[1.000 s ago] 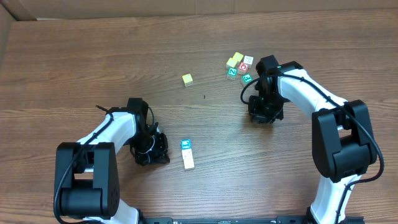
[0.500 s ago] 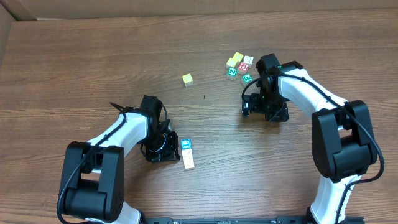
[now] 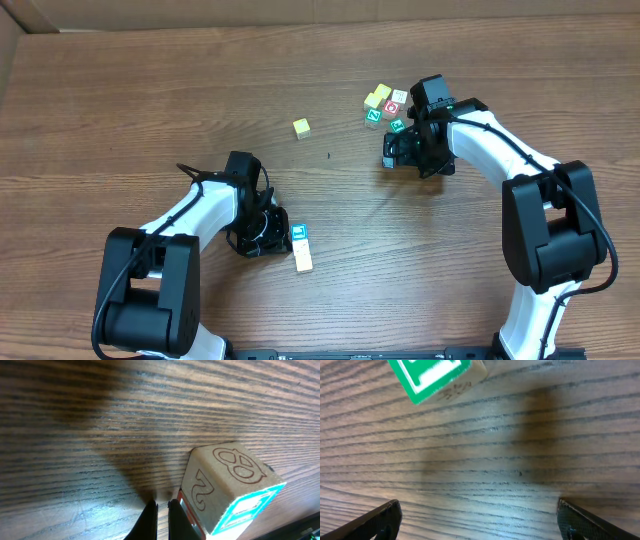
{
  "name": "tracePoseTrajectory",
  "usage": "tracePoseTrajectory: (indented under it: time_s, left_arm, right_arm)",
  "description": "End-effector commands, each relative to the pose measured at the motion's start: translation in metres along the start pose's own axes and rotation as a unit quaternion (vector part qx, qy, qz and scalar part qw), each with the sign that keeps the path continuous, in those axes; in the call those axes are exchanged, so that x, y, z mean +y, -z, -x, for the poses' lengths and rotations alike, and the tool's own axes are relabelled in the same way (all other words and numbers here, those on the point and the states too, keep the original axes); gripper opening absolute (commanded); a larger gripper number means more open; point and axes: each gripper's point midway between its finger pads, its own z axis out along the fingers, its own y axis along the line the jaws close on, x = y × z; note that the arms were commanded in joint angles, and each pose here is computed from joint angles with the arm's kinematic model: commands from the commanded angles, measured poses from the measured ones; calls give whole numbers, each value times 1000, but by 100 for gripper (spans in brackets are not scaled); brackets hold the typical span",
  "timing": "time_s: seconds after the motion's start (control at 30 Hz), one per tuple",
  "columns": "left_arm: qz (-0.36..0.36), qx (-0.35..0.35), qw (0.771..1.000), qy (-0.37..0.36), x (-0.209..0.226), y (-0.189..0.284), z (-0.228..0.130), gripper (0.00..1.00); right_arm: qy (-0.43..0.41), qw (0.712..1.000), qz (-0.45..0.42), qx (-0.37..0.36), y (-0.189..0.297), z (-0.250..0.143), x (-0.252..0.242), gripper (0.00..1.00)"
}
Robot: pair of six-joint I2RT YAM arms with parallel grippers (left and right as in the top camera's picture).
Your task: Flip 3 blocks
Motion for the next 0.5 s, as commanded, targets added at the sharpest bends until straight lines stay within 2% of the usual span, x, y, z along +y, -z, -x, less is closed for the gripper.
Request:
tracePoseTrajectory:
  time_s: [0.0,0.47]
  left_arm:
    - [9,6,1000,4,4,-6,-2,4]
    - [0,8,1000,16,0,-6,-2,4]
  right_arm:
    - [1,1000,2,-6,1,3,0,100]
    - [1,1000,2,-6,1,3,0,100]
